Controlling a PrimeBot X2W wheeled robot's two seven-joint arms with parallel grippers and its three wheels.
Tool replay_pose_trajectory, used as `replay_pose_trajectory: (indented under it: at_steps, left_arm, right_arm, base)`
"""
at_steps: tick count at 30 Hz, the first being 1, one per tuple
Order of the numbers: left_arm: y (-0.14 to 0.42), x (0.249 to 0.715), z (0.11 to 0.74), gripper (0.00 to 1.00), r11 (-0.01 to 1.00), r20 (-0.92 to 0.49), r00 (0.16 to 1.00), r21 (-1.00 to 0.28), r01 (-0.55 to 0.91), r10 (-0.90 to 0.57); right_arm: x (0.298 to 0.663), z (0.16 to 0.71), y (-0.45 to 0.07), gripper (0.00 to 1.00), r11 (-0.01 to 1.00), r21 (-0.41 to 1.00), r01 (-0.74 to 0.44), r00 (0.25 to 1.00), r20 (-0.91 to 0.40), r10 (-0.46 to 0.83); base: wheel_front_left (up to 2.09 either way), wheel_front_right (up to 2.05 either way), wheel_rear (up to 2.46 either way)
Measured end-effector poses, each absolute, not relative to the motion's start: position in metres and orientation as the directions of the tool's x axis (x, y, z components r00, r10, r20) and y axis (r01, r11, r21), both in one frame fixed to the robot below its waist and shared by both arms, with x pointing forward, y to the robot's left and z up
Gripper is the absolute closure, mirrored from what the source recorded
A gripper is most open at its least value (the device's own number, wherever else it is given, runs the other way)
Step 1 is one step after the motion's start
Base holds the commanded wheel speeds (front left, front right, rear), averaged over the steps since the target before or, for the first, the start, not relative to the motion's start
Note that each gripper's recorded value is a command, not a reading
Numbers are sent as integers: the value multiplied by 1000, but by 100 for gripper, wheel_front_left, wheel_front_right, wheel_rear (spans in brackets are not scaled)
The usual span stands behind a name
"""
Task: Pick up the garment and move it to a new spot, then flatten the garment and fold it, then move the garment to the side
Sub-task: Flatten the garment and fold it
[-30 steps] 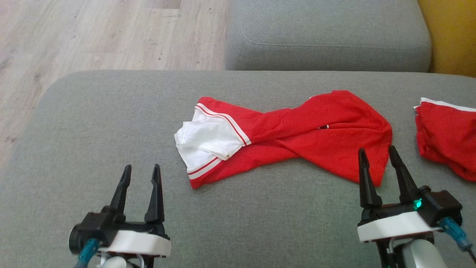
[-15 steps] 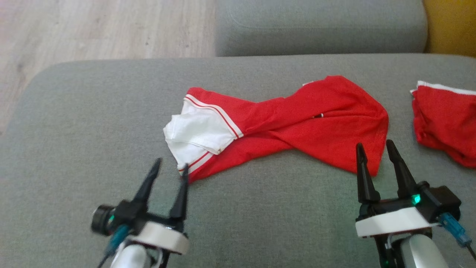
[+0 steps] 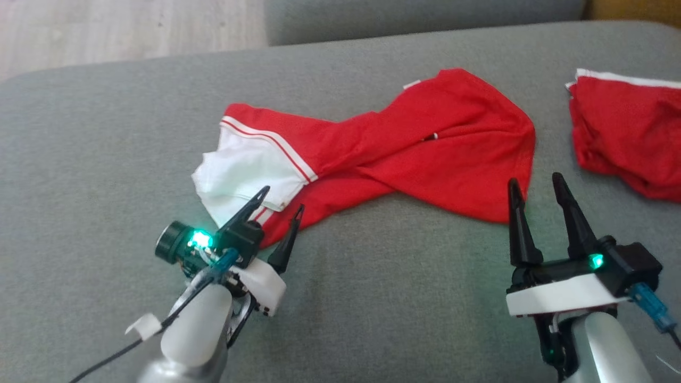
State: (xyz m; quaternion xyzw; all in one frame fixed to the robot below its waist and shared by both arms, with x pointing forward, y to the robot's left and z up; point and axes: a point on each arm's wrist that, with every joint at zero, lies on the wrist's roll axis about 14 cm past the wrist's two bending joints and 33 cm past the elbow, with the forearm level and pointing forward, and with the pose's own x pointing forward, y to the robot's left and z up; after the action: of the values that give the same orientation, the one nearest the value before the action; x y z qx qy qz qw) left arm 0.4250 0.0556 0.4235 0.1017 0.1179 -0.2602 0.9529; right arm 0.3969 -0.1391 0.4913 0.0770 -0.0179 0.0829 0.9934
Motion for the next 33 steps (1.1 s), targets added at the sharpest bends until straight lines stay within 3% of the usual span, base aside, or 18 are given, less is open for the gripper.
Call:
replay_pose_trajectory:
  at_steps: [11, 12, 13, 27, 33]
  left_arm:
    - [61, 443, 392, 0, 809, -402, 814, 243, 536, -419]
    - [61, 442, 390, 38, 807, -410, 811, 243, 538, -417]
    - [61, 442, 388, 100, 805, -417, 807, 242, 542, -418]
    - [68, 450, 419, 100, 833, -322, 853, 247, 495, -412]
    - [83, 495, 464, 100, 799, -252, 879, 369, 474, -405]
  right_arm:
    - [397, 479, -155, 0, 981, 155, -116, 993, 13, 116]
    - [397, 480, -155, 0, 981, 156, -116, 993, 15, 115]
    - [398, 480, -155, 0, 981, 156, -116, 993, 15, 115]
    - [394, 488, -148, 0, 976, 167, -138, 990, 36, 134]
    - [393, 487, -147, 0, 974, 182, -138, 990, 33, 134]
  base:
    - [0, 0, 0]
    - [0, 0, 0]
    - [0, 0, 0]
    - [0, 0, 0]
    - [0, 0, 0]
